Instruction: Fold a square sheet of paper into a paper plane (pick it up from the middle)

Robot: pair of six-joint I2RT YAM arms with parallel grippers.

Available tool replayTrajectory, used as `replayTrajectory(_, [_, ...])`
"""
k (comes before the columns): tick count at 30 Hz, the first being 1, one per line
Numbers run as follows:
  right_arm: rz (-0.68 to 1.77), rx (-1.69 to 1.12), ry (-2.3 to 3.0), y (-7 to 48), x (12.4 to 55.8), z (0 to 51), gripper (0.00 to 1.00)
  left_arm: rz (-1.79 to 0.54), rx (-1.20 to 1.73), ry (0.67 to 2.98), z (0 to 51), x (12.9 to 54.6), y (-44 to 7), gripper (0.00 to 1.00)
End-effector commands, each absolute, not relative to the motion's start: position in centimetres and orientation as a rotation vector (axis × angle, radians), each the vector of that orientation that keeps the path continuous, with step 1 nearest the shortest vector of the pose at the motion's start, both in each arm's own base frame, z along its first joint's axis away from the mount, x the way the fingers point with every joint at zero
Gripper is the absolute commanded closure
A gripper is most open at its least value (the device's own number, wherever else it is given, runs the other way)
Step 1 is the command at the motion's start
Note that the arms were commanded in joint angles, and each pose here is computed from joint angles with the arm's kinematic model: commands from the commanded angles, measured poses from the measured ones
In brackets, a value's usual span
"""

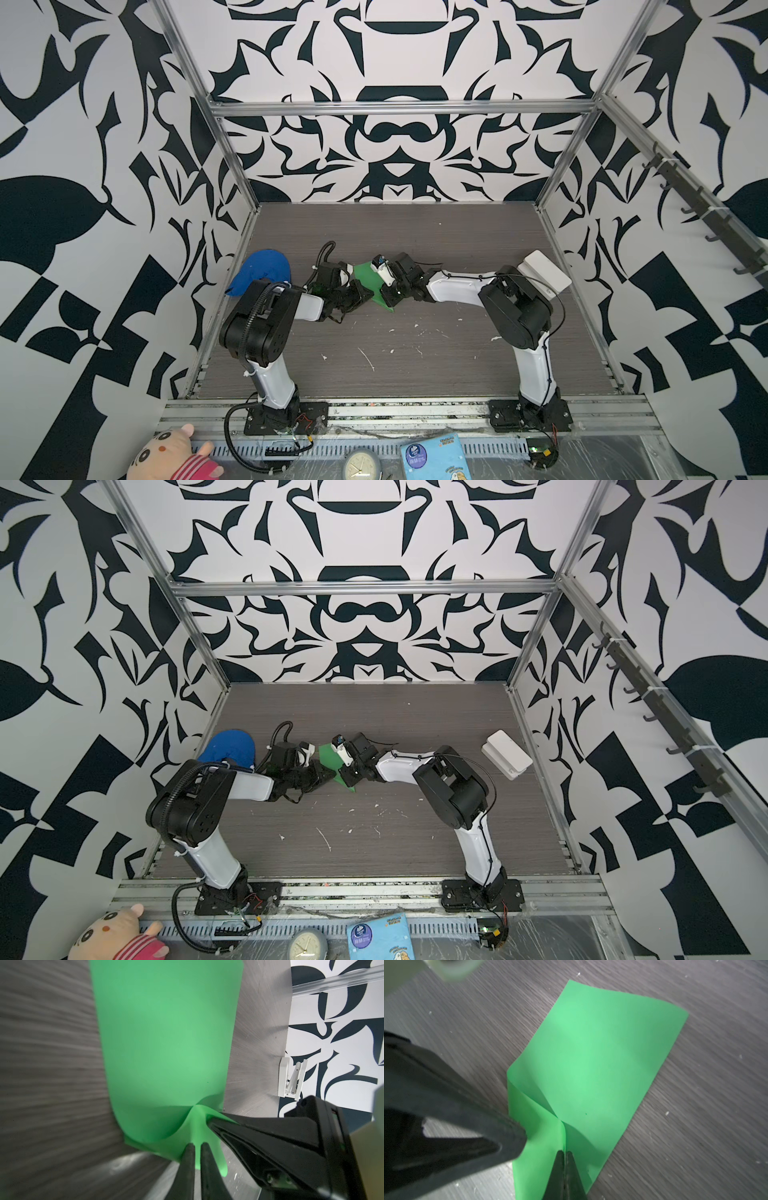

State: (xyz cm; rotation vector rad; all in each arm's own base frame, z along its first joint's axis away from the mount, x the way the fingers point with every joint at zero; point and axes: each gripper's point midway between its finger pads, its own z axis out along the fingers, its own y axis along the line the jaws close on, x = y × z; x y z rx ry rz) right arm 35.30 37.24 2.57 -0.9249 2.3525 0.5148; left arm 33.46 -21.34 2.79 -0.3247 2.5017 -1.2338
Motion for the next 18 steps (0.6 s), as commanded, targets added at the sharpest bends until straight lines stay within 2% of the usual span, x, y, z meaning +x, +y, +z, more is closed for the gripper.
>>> replayTrajectory(1, [0.484, -0.926, 2.420, 36.3, 34.8, 1.4, 1.00, -1.183, -0.366, 2.554, 1.0, 33.0, -20.5, 0.90])
replayTrajectory(12, [0.511, -0.906, 2.410, 36.8, 35.0, 2.5, 1.00, -1.110, -0.420, 2.649, -0.6, 32.3, -19.9, 0.95])
replayTrajectory(15, [0.574, -0.847, 2.389, 37.4, 35.3, 5.1, 0.94, -1.078, -0.428, 2.678, -0.8, 32.1, -19.6, 0.96])
replayTrajectory(18, [0.634, -0.737, 2.381, 37.2, 35.9, 8.6, 0.84, -1.045, -0.428, 2.709, -1.0, 31.9, -19.4, 0.97])
